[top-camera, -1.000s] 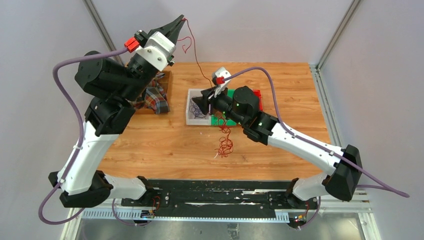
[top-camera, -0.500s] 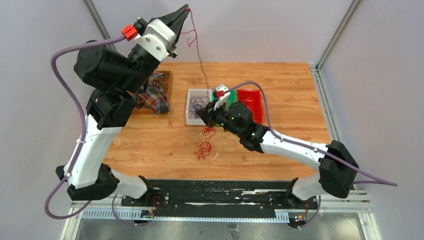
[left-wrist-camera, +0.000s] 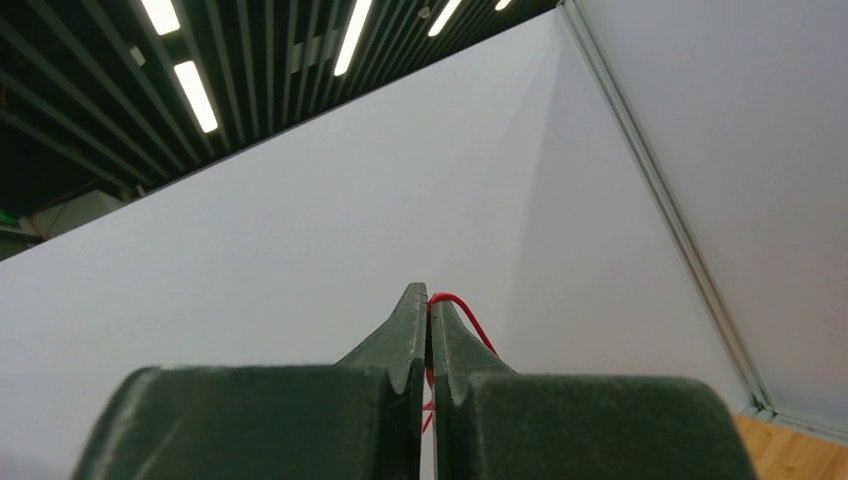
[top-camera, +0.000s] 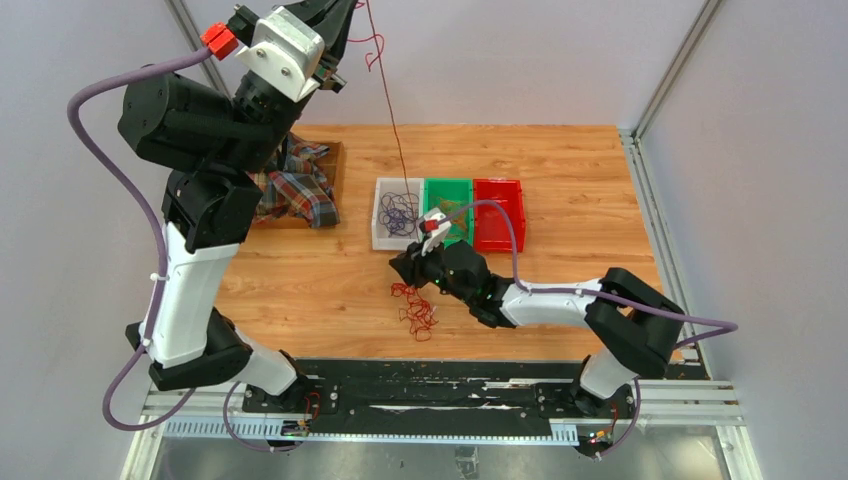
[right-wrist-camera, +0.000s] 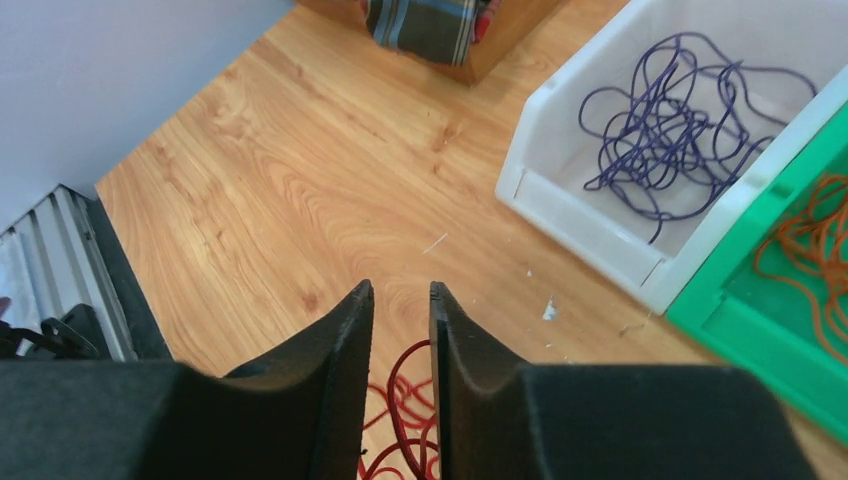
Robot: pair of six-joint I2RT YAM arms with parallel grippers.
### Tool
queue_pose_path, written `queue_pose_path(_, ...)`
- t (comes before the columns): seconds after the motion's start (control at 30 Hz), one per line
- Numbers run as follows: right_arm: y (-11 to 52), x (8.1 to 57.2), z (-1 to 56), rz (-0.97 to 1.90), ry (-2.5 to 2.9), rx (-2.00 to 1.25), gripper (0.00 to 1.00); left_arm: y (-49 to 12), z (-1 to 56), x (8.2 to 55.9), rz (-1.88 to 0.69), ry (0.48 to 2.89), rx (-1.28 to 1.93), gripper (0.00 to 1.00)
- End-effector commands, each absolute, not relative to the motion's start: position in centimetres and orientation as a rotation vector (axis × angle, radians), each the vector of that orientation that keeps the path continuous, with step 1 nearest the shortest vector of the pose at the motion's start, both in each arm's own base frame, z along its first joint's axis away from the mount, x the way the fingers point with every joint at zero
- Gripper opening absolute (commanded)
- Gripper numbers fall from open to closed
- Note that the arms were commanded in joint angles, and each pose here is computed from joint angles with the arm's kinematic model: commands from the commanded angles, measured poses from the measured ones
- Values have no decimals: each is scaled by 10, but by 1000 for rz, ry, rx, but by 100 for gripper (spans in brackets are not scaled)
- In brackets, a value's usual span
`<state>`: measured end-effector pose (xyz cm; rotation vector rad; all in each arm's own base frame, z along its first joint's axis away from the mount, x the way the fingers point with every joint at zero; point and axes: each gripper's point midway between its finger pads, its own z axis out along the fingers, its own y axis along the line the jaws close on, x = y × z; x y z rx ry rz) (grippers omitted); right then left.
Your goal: Untangle the cables
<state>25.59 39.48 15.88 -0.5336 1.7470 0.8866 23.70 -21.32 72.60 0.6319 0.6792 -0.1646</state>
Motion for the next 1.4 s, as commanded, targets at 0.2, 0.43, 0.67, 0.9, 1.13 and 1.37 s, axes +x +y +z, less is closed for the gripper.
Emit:
queue_pose_path(0.2, 391, 228, 76, 778, 1901, -520, 40, -175, 802, 199, -60, 400, 464, 0)
queue_pose_path(0.43, 381, 218, 62, 653, 1891, -537, 55, -150, 827, 193, 57, 305, 329, 1)
queue_pose_path(0.67, 373, 214, 61, 654, 1902, -515, 46, -144, 822, 190, 100, 312, 338, 0)
queue_pose_path(0.9, 340, 222, 106, 624, 1817, -423, 23, -152, 764, 219, 171, 495, 456, 0)
queue_pose_path(1.13, 293, 233, 140, 571, 1825, -352, 1, -150, 670, 229, 252, 702, 684, 1)
queue_pose_path(1.37, 292, 221, 178, 641, 1759, -517, 0, -147, 520, 244, 296, 1030, 974, 6)
